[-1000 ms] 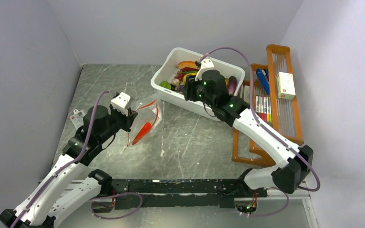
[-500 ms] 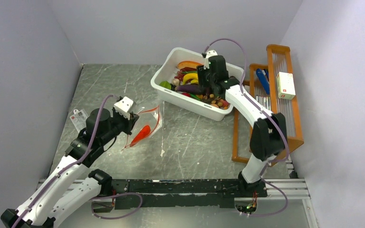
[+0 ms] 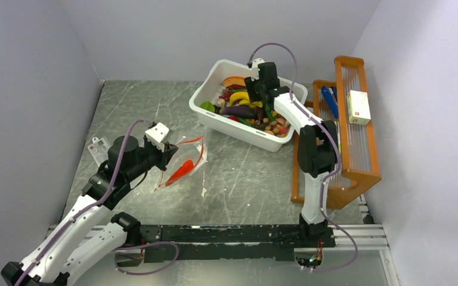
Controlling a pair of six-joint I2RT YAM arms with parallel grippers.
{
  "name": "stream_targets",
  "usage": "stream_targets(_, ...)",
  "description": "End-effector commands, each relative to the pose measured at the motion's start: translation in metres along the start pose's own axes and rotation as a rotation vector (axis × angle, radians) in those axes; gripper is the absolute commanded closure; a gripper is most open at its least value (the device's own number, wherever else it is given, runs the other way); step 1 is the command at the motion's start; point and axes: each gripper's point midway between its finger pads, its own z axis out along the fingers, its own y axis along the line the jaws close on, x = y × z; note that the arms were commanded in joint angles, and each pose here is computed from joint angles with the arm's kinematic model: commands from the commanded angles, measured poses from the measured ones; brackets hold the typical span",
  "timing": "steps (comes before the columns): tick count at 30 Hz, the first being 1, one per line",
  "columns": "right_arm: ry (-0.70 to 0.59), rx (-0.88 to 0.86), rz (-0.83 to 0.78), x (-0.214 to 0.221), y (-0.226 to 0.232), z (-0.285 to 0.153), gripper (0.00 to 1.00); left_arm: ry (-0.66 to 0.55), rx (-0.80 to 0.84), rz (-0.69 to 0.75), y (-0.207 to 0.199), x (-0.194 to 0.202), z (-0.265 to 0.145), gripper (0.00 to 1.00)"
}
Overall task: Place the food in the zip-top bag and seal the zipper
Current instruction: Pick up the fake fruit from the bin.
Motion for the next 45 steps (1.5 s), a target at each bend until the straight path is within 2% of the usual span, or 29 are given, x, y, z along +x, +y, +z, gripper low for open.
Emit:
stream_targets(1,0.030,-0.004,-0.101,0.005,-0.003,0.020,0.52,-0.061,0.017,0.021,-0.003,-0.013,-0.004,0.93)
stream_targets(5,0.025,-0.065,-0.122,0.002,0.008,0.030,0.50,-0.050,0.013,0.021,-0.002,-0.011,-0.004,0.93)
stream_targets(13,0.117,-0.050,-0.174,0.028,0.004,0.052,0.51,-0.046,0.009,0.024,-0.001,-0.010,-0.004,0.93)
stream_targets(19,0.083,-0.043,-0.217,0.022,0.001,0.045,0.55,-0.042,0.006,0.025,-0.001,-0.009,-0.003,0.93)
stream_targets(20,0.086,-0.045,-0.222,0.022,0.000,0.045,0.56,-0.039,0.004,0.024,0.000,-0.008,-0.003,0.93)
stream_targets(23,0.082,-0.033,-0.220,0.015,-0.002,0.043,0.71,-0.039,0.002,0.026,0.000,-0.009,-0.003,0.93)
stream_targets(39,-0.030,0.048,-0.144,-0.031,-0.014,0.001,0.78,-0.035,-0.019,0.019,0.004,-0.007,-0.004,0.93)
stream_targets(45,-0.098,0.064,-0.156,-0.050,-0.003,-0.034,0.78,-0.028,-0.025,0.018,0.005,-0.005,-0.003,0.93)
